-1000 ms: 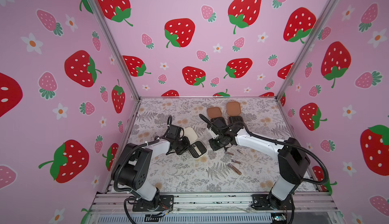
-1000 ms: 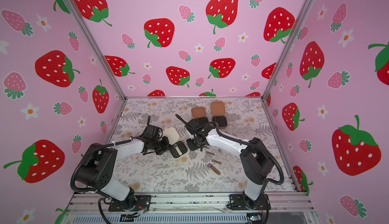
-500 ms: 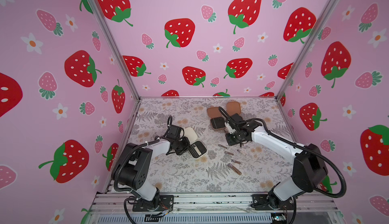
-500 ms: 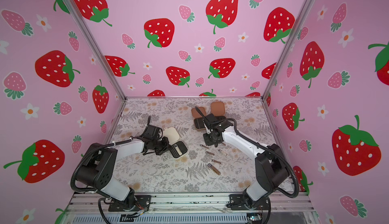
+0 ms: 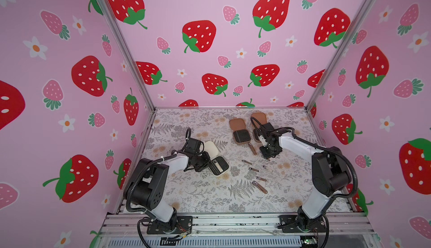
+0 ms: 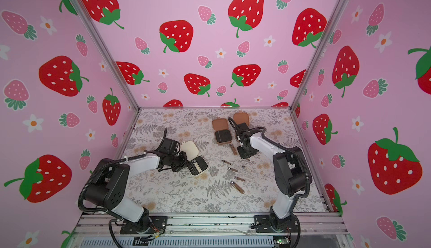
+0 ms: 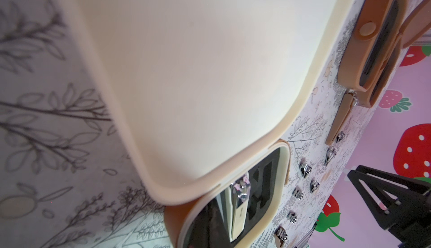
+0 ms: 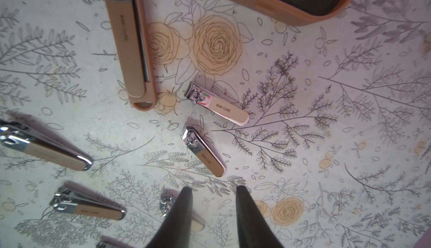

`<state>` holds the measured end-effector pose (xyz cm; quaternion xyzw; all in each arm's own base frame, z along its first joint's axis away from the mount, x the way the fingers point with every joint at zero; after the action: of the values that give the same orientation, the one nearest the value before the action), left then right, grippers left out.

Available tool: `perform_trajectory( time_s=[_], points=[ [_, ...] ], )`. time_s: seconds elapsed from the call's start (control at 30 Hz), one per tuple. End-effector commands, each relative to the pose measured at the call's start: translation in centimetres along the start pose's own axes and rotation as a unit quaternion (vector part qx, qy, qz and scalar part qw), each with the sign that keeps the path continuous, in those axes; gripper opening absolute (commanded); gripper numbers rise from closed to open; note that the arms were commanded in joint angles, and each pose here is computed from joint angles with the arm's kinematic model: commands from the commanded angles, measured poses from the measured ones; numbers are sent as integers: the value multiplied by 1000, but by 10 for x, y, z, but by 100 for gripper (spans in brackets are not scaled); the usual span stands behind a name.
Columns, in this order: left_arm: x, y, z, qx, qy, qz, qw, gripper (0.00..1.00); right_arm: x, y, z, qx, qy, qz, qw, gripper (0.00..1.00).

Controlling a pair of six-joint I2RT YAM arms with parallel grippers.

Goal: Organize nail clipper sets
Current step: Pick up the nail clipper from the center of the board.

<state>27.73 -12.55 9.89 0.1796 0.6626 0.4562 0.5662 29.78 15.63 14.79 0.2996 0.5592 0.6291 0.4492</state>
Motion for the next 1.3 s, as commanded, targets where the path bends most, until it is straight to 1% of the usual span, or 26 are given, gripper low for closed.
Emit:
perform_trajectory(
  time_s=[0.0, 0.17, 0.3, 0.47, 0.67, 0.83, 1.1, 1.27],
  points=[
    [17, -3, -12, 33, 22, 57, 998, 0, 6, 10, -19, 5, 10, 41, 999, 37],
    [16, -4, -12, 35, 22, 56, 998, 0, 19, 12, -49, 16, 0, 80, 997, 44],
    [17, -4, -12, 35, 23, 57, 997, 0, 21, 3, -62, 34, -8, 74, 997, 46],
    [16, -4, -12, 35, 22, 56, 998, 0, 20, -8, -60, 46, -9, 56, 997, 47],
    [16, -3, -12, 34, 23, 58, 997, 0, 17, -12, -54, 38, -5, 34, 999, 47],
    [16, -4, -12, 36, 23, 59, 997, 0, 14, -20, -56, 50, -5, 21, 998, 46],
    [16, -6, -11, 38, 24, 58, 997, 0, 10, -24, -56, 59, -17, 26, 998, 45],
    [18, -8, -11, 39, 25, 58, 997, 0, 14, -32, -54, 74, -26, 45, 996, 42]
  ],
)
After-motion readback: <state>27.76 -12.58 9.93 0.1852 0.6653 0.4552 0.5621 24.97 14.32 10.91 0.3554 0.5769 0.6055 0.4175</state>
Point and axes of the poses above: each gripper's point midway between its finger pads, its own y axis back along the fingers, its own x axis along the line the jaws close on, z = x × y, the point moved 9 cm from there along y, back along the fingers, and after that the axes turned 3 degrees about -y, right-handed, at the moved point
